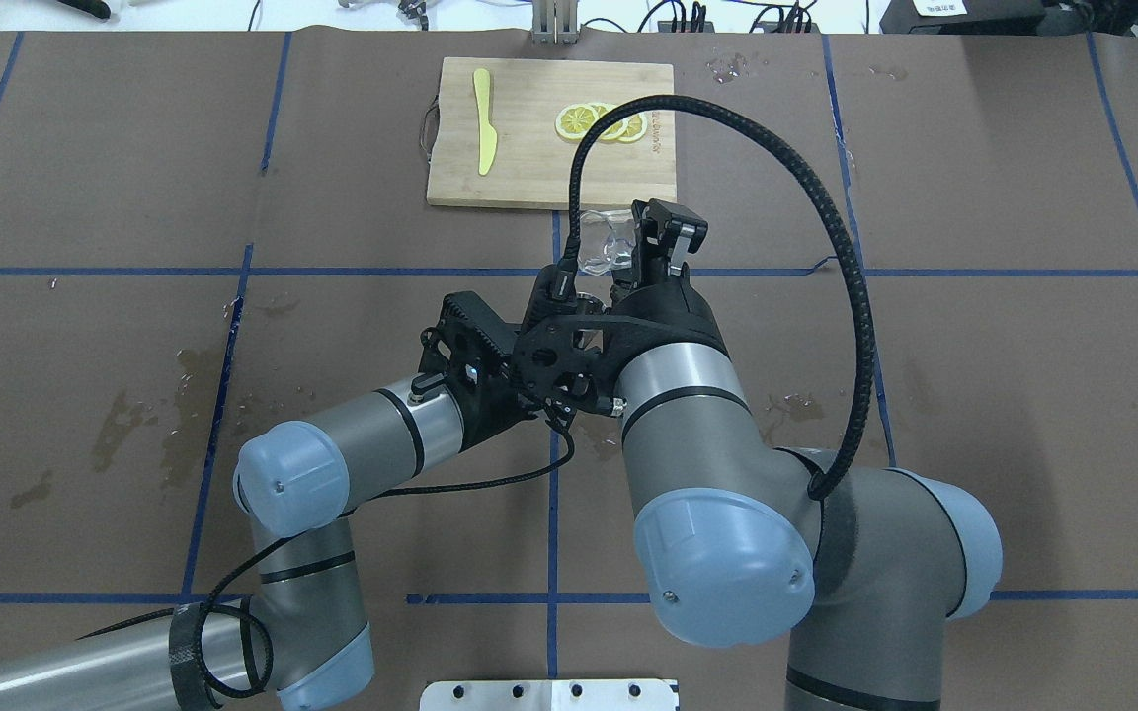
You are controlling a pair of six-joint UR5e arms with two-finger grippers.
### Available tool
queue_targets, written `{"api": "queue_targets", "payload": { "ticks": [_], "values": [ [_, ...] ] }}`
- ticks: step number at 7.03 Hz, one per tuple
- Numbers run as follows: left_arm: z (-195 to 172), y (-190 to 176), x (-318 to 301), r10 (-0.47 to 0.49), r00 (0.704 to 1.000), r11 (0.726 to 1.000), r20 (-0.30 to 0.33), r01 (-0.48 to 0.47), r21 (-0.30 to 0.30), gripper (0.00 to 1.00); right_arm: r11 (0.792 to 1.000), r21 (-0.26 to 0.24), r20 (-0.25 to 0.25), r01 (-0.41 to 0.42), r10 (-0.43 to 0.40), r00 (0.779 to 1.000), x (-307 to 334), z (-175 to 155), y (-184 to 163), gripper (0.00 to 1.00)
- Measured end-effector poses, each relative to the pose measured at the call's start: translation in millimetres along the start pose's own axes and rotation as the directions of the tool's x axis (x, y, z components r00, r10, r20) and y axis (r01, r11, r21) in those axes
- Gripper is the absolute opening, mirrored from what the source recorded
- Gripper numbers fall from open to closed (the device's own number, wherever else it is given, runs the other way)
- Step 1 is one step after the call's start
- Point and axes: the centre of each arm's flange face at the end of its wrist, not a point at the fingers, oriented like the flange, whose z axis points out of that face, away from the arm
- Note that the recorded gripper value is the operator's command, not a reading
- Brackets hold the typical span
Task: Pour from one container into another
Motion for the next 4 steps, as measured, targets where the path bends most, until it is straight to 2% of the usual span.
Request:
{"api": "queue_targets", "payload": {
  "ticks": [1, 2, 3, 4],
  "values": [
    [-1.5, -0.9, -2.6, -0.003, 1.0, 1.0, 0.001, 0.003, 0.007, 0.0, 0.995, -0.014, 0.013, -0.097, 0.097, 0.995, 9.3, 4.2, 11.6, 0.0],
    [-3.9, -3.4, -6.8, -0.008, 1.0, 1.0, 0.0, 0.008, 0.021, 0.0, 0.981, -0.03, 0.026, -0.189, 0.19, 0.981, 21.5, 6.7, 27.0, 0.0],
    [-7.5, -5.2, -12.7, -0.023, 1.0, 0.999, -0.001, 0.023, 0.038, 0.0, 0.961, -0.048, 0.034, -0.271, 0.273, 0.961, 33.9, 7.8, 43.1, 0.0],
    [-11.9, -4.6, -24.0, -0.046, 0.999, 0.998, 0.011, 0.046, 0.047, 0.0, 0.932, -0.063, 0.037, -0.356, 0.359, 0.933, 43.6, 9.2, 55.0, 0.0]
  ]
}}
